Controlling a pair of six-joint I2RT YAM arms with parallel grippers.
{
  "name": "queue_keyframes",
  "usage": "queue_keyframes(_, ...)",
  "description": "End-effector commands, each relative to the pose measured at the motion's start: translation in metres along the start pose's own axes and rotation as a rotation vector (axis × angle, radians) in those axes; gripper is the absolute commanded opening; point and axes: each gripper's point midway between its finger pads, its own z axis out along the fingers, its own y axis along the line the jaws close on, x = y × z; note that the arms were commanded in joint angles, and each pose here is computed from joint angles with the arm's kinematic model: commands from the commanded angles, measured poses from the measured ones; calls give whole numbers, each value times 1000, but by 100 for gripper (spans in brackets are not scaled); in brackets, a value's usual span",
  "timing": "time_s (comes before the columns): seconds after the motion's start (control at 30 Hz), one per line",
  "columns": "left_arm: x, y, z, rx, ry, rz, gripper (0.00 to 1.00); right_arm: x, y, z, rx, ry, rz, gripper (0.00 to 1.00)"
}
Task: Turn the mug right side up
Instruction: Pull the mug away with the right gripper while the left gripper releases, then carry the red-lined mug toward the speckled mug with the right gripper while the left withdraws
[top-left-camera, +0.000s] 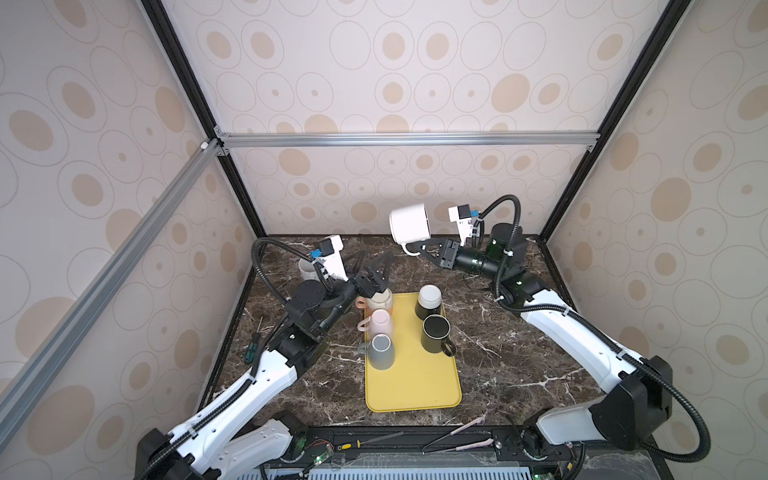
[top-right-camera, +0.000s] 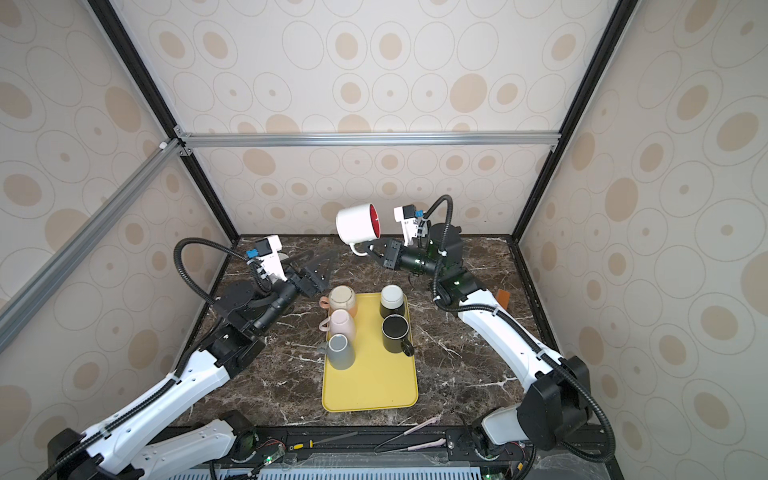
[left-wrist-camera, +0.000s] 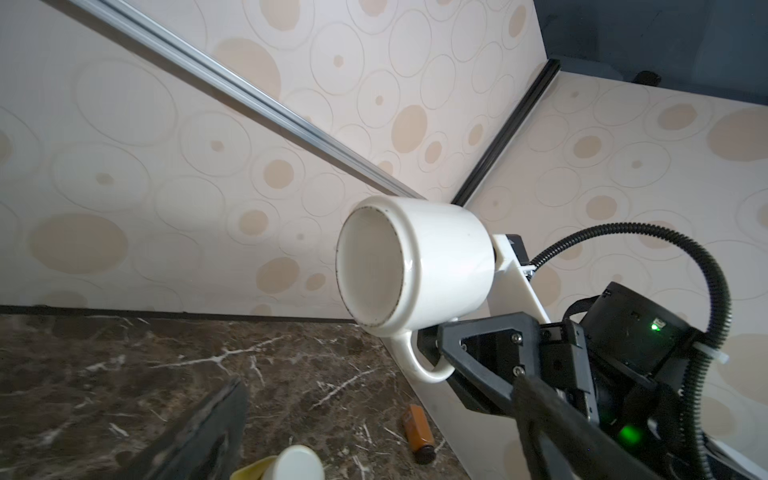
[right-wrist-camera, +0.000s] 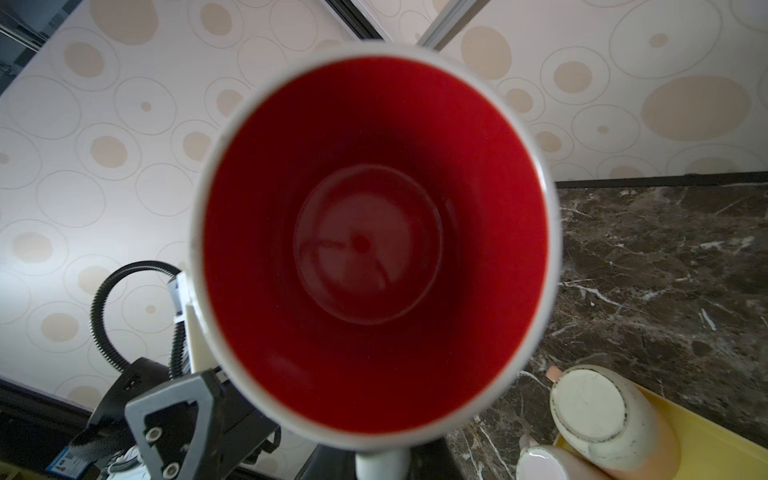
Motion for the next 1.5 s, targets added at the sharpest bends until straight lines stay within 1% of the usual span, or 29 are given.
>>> queue_keyframes(0.0,-7,59,-40,-285,-102,16,100,-18,16,6,27,-29,-106,0)
queue_keyframes(0.03,-5,83,-58,-399,-143,-81,100,-18,12,11,73,-20,-125,0)
queue_keyframes(0.07,-9,84,-69,-382,-193,-91,100,-15,10,17,111,1,-151,0)
queue_keyframes(0.1,-15,74,-72,-321,-211,-44,100,-16,7,21,156,11,-167,0)
queue_keyframes(0.13,-15,65,-69,-275,-175,31,100,-16,2,27,217,27,-185,0)
queue_keyframes(0.17,-13,69,-64,-323,-102,74,100,-15,-3,33,267,49,-214,0)
queue_keyframes(0.23,-13,91,-60,-512,-3,136,100,-19,-14,43,393,63,-273,0)
queue_keyframes(0.27,-16,107,-65,-625,2,161,100,-18,-21,49,458,80,-299,0)
queue_keyframes(0.3,-18,120,-73,-711,-18,162,100,-20,-26,55,503,84,-315,0)
queue_keyframes(0.33,-21,127,-80,-756,-47,168,100,-20,-32,61,535,90,-323,0)
queue_keyframes(0.4,-25,128,-89,-743,-105,172,100,-23,-43,73,597,100,-335,0)
queue_keyframes(0.47,-31,131,-97,-772,-125,160,100,-22,-52,88,643,121,-354,0)
queue_keyframes(0.5,-34,132,-99,-793,-114,168,100,-20,-57,97,663,131,-364,0)
queue_keyframes(0.57,-38,139,-103,-861,-78,190,100,-20,-59,114,660,140,-373,0)
queue_keyframes(0.67,-44,144,-105,-900,-50,204,100,-12,-63,139,650,153,-382,0)
queue_keyframes(0.73,-48,149,-108,-923,-52,189,100,-8,-75,152,684,138,-370,0)
queue_keyframes(0.87,-54,152,-108,-914,-66,173,99,6,-104,167,739,117,-299,0)
queue_keyframes(0.97,-54,155,-107,-910,-71,164,99,22,-119,184,722,123,-271,0)
queue_keyframes(1.07,-47,160,-104,-905,-57,152,99,36,-125,202,705,124,-302,0)
queue_keyframes(1.2,-37,167,-102,-907,-36,138,98,54,-138,220,711,120,-305,0)
queue_keyframes(1.3,-31,170,-102,-907,-26,131,97,64,-152,227,738,105,-290,0)
queue_keyframes(1.4,-27,174,-104,-915,-21,128,96,68,-162,231,780,75,-301,0)
queue_keyframes(1.47,-25,175,-104,-916,-12,131,96,70,-164,234,785,61,-303,0)
